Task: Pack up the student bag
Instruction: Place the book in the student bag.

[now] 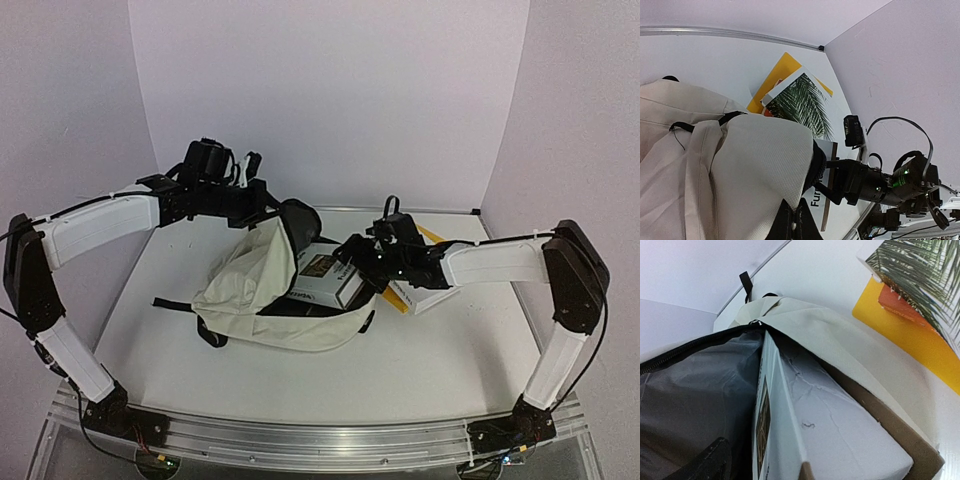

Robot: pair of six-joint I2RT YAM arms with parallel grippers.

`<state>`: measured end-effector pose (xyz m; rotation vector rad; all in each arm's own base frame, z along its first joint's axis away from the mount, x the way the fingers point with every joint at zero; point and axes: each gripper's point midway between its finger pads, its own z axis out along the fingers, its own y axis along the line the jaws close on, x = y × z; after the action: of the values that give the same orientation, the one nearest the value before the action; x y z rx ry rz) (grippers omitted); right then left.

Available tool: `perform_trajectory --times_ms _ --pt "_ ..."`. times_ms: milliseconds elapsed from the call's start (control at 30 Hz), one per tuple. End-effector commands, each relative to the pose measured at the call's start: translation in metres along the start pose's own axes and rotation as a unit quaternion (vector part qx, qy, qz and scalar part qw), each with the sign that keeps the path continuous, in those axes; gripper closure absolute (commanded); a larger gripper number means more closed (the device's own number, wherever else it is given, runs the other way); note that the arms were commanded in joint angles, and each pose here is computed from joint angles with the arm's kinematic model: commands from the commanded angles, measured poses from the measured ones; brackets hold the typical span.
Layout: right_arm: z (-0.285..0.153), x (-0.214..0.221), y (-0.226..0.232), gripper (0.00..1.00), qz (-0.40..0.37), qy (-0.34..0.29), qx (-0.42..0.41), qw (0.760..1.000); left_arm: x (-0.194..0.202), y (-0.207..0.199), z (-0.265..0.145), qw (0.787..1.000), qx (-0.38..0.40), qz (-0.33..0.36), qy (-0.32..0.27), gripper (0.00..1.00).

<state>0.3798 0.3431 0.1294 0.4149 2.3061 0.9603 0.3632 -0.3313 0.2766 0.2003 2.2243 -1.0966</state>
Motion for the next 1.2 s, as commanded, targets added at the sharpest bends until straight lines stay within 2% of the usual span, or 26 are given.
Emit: perform_trajectory --times_ms 0,100,200,400,700,900,1033,1167 --pt "-0.007 0.002 -0.021 0.15 -0.023 -0.001 0.049 0.999 -0.025 -0.032 -0.024 0.998 0.047 0.020 -0.046 1.00" --pt "0.000 0.015 -0.030 0.26 -0.034 0.023 0.055 0.998 -0.026 -0.036 -0.024 0.997 0.058 0.023 -0.047 1.00" --pt "0.011 0.029 -0.017 0.34 -0.034 0.055 0.017 0.998 -0.030 -0.049 -0.027 0.995 0.081 0.030 -0.046 1.00" --pt "0.033 0.034 0.010 0.36 -0.005 0.069 -0.046 0.997 -0.038 -0.082 -0.043 0.988 0.141 0.050 -0.046 1.00" --pt "0.068 0.015 0.048 0.37 -0.016 0.034 -0.101 0.994 -0.034 -0.097 -0.033 0.981 0.190 0.041 -0.010 1.00" --pt "0.079 0.015 0.086 0.29 -0.068 0.018 -0.140 0.988 -0.029 -0.094 -0.021 0.979 0.199 0.032 0.009 1.00" --pt "0.088 0.017 0.078 0.28 -0.075 0.020 -0.119 0.990 -0.032 -0.088 -0.022 0.983 0.179 0.035 -0.002 1.00" --pt "0.074 0.004 0.062 0.22 -0.096 -0.009 -0.066 0.993 -0.035 -0.077 -0.026 0.988 0.153 0.031 -0.015 1.00"
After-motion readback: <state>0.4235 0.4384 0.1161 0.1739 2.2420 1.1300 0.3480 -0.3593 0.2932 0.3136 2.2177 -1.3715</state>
